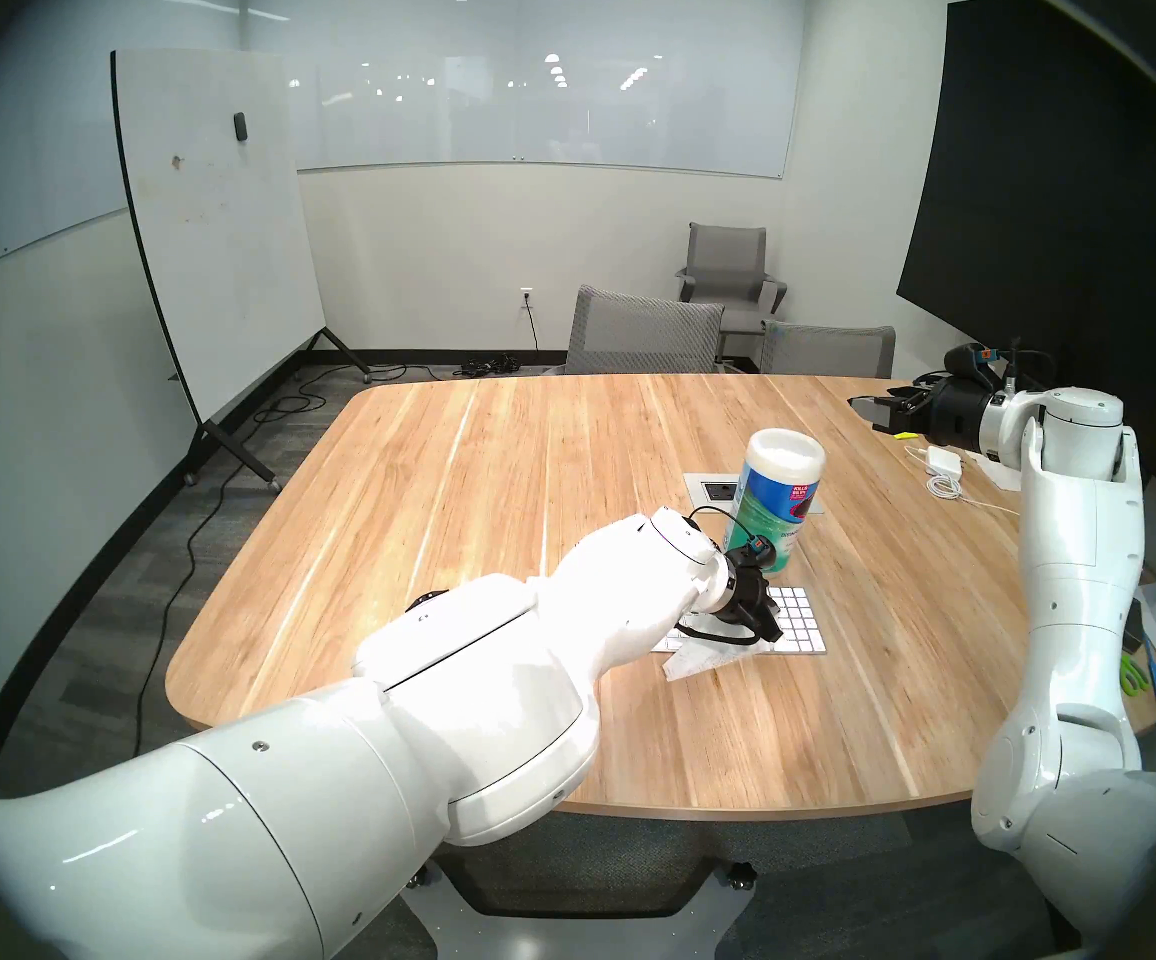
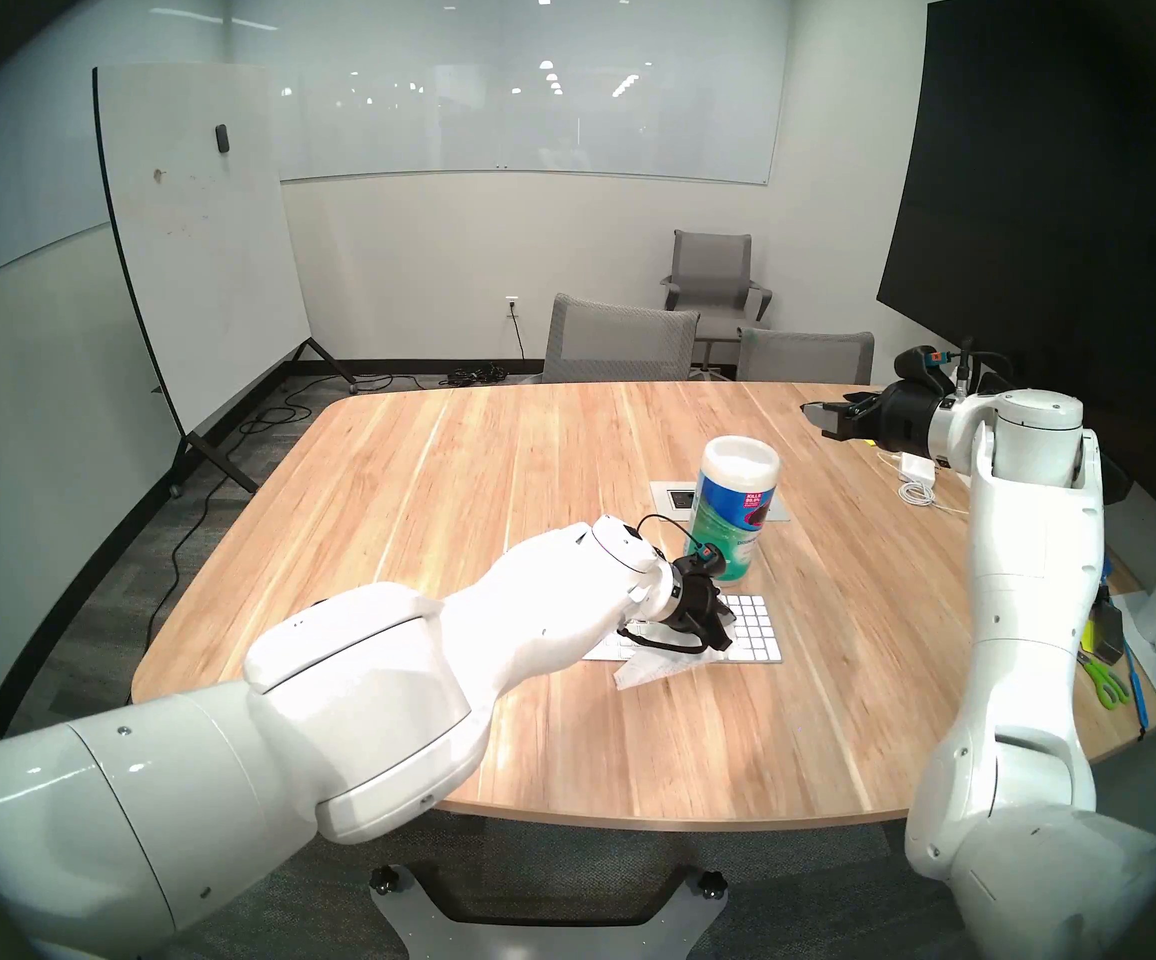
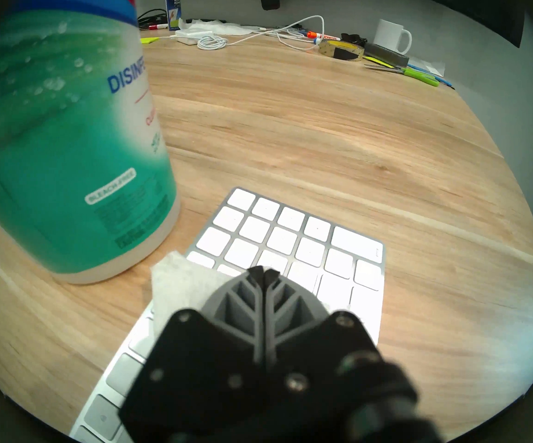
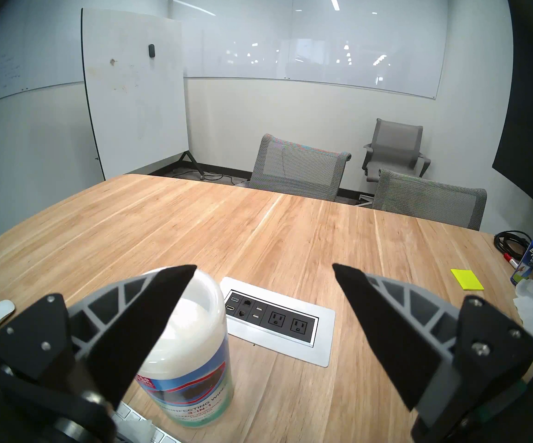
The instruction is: Wipe the keyboards and mice with a disinfecting wipe, then set the wipe down
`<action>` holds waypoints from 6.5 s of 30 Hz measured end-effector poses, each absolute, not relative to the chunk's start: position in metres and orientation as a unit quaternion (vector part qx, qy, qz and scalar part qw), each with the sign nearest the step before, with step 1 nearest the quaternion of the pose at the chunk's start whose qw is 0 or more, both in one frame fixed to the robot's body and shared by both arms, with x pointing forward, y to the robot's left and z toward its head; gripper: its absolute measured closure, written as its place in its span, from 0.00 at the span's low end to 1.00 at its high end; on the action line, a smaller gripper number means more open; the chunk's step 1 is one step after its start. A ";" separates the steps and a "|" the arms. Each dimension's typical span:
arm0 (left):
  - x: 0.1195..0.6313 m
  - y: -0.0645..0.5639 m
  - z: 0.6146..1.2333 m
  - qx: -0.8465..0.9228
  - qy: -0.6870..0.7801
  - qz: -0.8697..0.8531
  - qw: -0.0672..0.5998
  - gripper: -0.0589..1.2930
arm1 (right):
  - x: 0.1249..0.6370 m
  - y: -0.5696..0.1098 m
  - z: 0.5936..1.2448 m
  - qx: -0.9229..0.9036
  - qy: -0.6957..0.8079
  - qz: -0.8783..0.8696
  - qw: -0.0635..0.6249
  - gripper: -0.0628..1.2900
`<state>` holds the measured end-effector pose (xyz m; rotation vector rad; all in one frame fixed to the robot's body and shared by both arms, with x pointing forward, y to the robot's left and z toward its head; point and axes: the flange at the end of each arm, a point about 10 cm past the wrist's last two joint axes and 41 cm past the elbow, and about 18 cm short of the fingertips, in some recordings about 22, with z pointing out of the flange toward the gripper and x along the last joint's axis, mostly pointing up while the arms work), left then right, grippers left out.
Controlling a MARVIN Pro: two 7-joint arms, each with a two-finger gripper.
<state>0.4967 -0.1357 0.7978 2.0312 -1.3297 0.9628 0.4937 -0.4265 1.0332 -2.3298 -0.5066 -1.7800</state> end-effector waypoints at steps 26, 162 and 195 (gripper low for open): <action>0.490 -0.149 0.789 0.766 -0.453 0.390 0.238 0.97 | 0.494 -0.427 1.033 -0.780 -0.170 -0.596 0.083 0.05; 0.501 0.284 0.847 0.709 -0.465 0.438 0.299 0.97 | 0.495 -0.429 1.022 -0.787 -0.164 -0.587 0.090 0.05; 0.473 0.365 0.943 0.680 -0.526 0.448 0.245 0.97 | 0.496 -0.431 1.011 -0.794 -0.159 -0.578 0.096 0.05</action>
